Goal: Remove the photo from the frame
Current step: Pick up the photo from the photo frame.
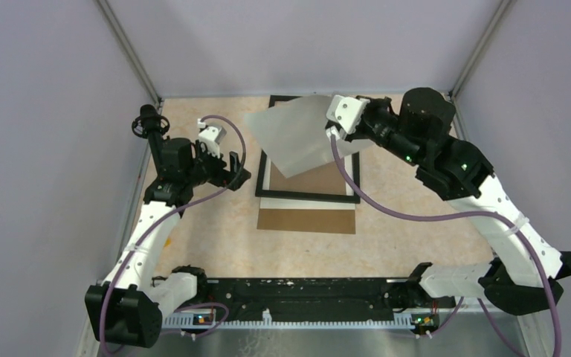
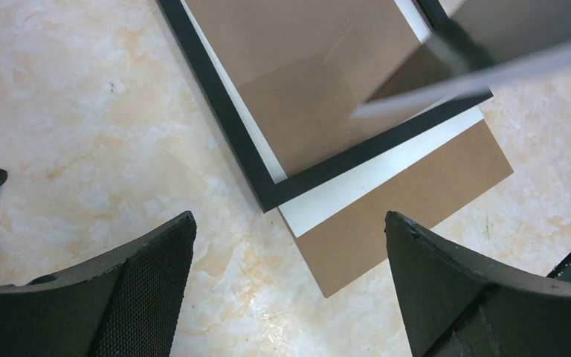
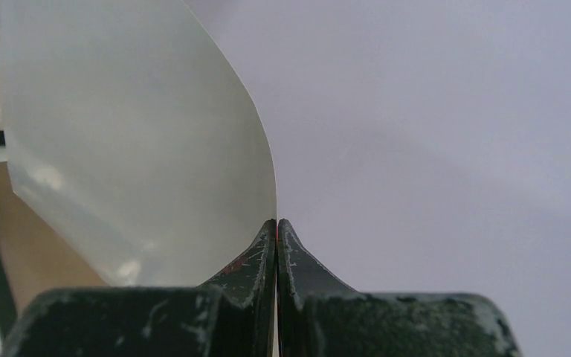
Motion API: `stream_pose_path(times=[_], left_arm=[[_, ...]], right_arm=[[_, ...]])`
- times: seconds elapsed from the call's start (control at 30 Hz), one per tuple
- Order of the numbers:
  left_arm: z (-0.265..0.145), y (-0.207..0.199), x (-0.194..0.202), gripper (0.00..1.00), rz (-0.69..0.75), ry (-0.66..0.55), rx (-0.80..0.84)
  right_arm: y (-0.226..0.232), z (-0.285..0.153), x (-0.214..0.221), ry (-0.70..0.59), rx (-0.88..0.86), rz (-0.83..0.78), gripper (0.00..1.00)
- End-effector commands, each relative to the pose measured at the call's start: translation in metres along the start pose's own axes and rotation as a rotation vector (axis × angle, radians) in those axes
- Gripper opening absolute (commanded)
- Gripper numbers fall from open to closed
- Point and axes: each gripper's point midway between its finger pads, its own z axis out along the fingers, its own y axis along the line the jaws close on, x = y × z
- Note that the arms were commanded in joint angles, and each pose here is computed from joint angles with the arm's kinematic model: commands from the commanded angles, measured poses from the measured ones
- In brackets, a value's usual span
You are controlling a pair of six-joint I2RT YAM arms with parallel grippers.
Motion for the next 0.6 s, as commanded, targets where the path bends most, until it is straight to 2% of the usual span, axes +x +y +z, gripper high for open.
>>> stream_pose_path(times=[0.0,0.4,0.57], left_arm=[[-0.004,-0.009,-0.014,0.99,0.040,-0.029,0.046],[0.004,-0.015,-0.016,0.99,0.027,-0.055,0.104],[0.005,-0.013,-0.016,0.99,0.024,-0.052,0.100]], right_arm=[[-0.046,0.023,0.011,0.015,0.189,-0.047,0.00],[-0.127,0.119,0.085,-0.040,0.347,-0.064,0.00],[-0.158,0.152,0.089,-0.090,0.403,-0.107,0.00]])
